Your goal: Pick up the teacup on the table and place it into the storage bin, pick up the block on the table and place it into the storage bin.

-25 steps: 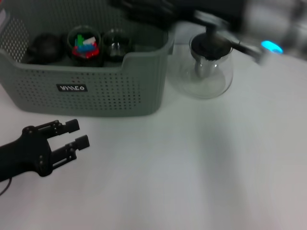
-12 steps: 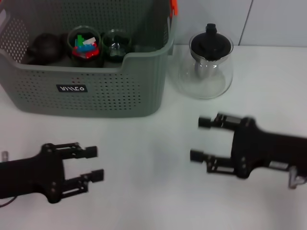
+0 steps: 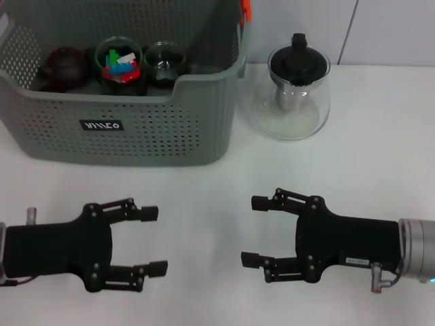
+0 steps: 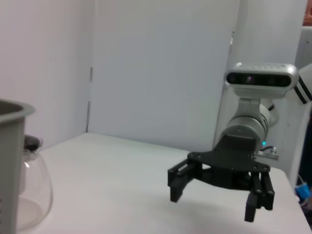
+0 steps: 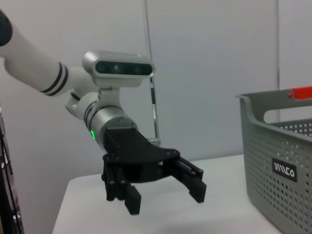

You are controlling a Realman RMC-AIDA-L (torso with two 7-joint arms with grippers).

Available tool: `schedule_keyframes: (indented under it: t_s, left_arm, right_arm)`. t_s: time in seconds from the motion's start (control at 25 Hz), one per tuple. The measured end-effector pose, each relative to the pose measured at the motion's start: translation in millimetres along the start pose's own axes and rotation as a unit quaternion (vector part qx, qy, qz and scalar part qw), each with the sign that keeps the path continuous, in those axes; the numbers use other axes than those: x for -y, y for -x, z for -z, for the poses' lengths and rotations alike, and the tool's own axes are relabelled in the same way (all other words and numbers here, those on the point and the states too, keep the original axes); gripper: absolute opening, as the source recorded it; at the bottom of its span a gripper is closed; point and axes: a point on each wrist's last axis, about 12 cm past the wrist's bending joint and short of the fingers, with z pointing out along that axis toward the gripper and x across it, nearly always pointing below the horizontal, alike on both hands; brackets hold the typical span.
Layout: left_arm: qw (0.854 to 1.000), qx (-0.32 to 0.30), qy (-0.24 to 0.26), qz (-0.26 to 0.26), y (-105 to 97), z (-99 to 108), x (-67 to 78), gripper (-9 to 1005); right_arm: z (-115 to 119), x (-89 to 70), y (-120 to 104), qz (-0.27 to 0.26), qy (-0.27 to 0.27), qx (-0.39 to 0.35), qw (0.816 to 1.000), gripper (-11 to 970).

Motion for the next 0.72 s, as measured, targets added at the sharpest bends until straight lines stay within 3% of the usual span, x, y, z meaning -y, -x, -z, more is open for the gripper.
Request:
schedule_keyframes:
  t_s: [0.32,0.72]
  left_arm:
    - [1.000,-0.013,-0.019,-0.012,-5.0,-8.9,3.7,860]
    - [1.000,-0.009,-0.018,-0.012,-4.6,-10.6,3.6,859]
  right_arm:
    - [-0.9,-1.2,-3.2,-0.010,-0.004,0.006,1.000,924]
    - [1.1,-2.3,-5.3,-0.015,-0.009,0.007,1.000,924]
